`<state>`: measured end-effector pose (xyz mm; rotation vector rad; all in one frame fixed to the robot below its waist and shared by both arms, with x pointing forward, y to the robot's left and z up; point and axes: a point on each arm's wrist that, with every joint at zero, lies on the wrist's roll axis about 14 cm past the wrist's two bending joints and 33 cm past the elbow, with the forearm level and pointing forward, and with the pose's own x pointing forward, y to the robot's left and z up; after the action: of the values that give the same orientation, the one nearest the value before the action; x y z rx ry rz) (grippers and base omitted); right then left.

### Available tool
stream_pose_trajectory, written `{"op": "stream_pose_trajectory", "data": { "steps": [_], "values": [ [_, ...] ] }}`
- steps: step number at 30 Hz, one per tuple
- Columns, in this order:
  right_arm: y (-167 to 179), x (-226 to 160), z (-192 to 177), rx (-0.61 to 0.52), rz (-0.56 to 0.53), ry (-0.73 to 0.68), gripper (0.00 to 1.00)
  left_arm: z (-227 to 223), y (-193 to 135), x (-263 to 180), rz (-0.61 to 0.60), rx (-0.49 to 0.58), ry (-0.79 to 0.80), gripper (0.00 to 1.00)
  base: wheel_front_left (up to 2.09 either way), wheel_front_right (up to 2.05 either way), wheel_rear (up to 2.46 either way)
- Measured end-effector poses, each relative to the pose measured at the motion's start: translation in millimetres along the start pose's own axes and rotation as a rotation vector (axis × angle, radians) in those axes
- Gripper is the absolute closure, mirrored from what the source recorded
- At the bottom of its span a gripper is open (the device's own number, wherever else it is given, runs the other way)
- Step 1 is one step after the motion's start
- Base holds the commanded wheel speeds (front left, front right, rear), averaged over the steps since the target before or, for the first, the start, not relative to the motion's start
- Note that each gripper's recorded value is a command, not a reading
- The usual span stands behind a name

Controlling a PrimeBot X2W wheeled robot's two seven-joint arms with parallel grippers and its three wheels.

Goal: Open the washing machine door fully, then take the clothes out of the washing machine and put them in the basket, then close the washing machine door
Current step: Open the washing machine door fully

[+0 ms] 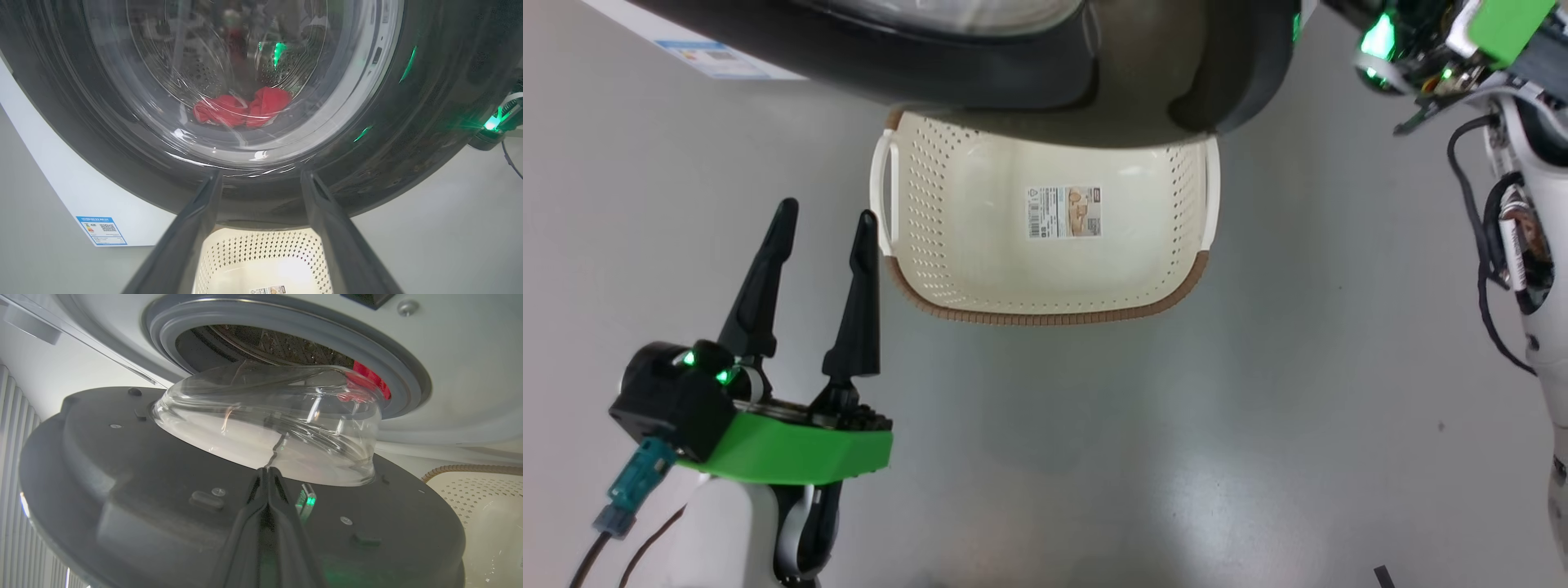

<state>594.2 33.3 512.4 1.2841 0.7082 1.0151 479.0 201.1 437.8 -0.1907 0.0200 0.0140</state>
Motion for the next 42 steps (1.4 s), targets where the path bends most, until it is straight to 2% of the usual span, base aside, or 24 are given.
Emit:
{"op": "stream_pose_trajectory", "data": {
  "steps": [13,14,15,16,17,24,28,33,42],
  "values": [
    [16.4,-1.5,-30.5,-0.011,-0.020,0.066,1.00,28.7,-1.4,-6.2,0.000,0.010,-0.063,0.00,0.00,0.00,0.00],
    [15.0,-1.8,-28.6,-0.021,-0.032,0.051,0.97,29.3,-1.5,-6.0,0.000,0.010,-0.065,0.00,0.00,0.00,0.00],
    [12.6,-2.6,-24.9,-0.029,-0.046,0.027,0.69,29.2,-1.9,-5.8,-0.001,0.009,-0.065,0.00,0.00,0.00,0.00],
    [10.4,-3.8,-20.7,-0.038,-0.059,0.000,0.29,29.0,-2.1,-5.4,-0.001,0.008,-0.065,0.00,0.00,0.00,0.00],
    [7.7,-5.5,-16.4,-0.050,-0.074,-0.025,0.00,28.5,-2.5,-5.0,-0.002,0.007,-0.065,0.00,0.00,0.00,0.00],
    [1.4,-19.5,9.7,-0.155,-0.146,-0.194,0.00,26.7,0.5,-1.2,0.009,0.000,-0.067,0.00,0.00,0.00,0.00],
    [-13.9,-39.3,14.5,-0.232,-0.232,-0.276,0.00,25.2,-3.0,1.9,0.001,-0.009,-0.068,0.00,0.00,0.00,0.00],
    [-25.2,-66.3,18.9,-0.434,-0.353,-0.344,0.00,24.5,-7.8,5.1,-0.008,-0.021,-0.070,0.00,0.00,0.00,0.00],
    [-41.1,-116.0,11.6,-0.808,-0.500,-0.442,0.00,28.8,-19.6,4.9,-0.035,-0.038,-0.077,0.00,0.00,0.00,0.00]
  ]
}}
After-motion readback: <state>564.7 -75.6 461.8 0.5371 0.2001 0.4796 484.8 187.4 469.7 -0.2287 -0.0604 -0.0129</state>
